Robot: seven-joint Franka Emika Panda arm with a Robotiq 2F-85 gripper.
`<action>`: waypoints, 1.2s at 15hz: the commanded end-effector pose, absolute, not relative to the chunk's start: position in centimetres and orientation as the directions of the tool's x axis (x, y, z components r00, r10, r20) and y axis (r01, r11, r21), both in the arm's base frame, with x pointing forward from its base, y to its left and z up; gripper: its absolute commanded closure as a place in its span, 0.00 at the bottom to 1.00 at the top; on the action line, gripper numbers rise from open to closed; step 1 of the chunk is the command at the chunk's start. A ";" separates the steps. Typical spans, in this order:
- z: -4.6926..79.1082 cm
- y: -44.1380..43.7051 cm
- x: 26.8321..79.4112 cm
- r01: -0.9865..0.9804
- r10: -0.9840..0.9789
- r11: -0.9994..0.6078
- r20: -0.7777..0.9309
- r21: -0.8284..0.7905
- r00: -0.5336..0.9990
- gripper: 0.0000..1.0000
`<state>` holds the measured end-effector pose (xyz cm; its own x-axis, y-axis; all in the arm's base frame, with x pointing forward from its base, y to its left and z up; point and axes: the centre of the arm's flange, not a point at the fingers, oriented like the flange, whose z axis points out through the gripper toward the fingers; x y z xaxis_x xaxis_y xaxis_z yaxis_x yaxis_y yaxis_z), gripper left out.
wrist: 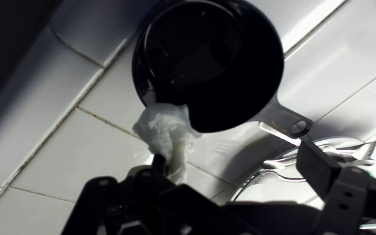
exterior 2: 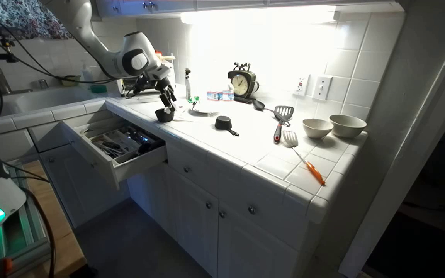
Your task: Put the white item into the small pot
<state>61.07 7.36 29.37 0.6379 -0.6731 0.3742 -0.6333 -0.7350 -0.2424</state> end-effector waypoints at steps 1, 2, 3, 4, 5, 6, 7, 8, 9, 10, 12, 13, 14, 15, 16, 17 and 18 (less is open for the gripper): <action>29.1 7.9 61.5 -0.657 -0.694 -0.712 0.393 -0.250 0.603 0.00; 28.9 7.9 61.5 -0.660 -0.696 -0.709 0.395 -0.248 0.600 0.00; 28.7 7.8 61.5 -0.664 -0.699 -0.706 0.395 -0.245 0.597 0.00; 28.6 7.7 61.5 -0.668 -0.701 -0.703 0.396 -0.243 0.593 0.00; 28.4 7.7 61.5 -0.672 -0.703 -0.700 0.396 -0.240 0.591 0.00; 28.2 7.7 61.5 -0.675 -0.703 -0.699 0.398 -0.236 0.590 0.00; 28.0 7.8 61.5 -0.678 -0.704 -0.697 0.398 -0.232 0.588 0.00; 27.8 7.8 61.6 -0.682 -0.706 -0.694 0.397 -0.229 0.586 0.00; 27.6 7.8 61.5 -0.683 -0.706 -0.694 0.398 -0.227 0.585 0.00; 27.5 7.8 61.6 -0.685 -0.707 -0.693 0.399 -0.225 0.584 0.00; 27.4 7.8 61.6 -0.689 -0.709 -0.690 0.402 -0.223 0.579 0.00; 27.4 7.8 61.7 -0.690 -0.710 -0.689 0.403 -0.222 0.578 0.00; 27.3 7.7 61.7 -0.692 -0.710 -0.688 0.403 -0.220 0.578 0.00; 27.2 7.7 61.8 -0.693 -0.710 -0.687 0.403 -0.218 0.578 0.00; 27.1 7.7 61.8 -0.694 -0.710 -0.687 0.403 -0.215 0.578 0.00; 27.0 7.7 61.8 -0.696 -0.711 -0.686 0.400 -0.213 0.578 0.00; 26.9 7.6 61.8 -0.697 -0.711 -0.686 0.397 -0.209 0.580 0.00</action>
<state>61.22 7.24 27.26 0.5917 -0.7082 0.3852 -0.6877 -0.6927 -0.2172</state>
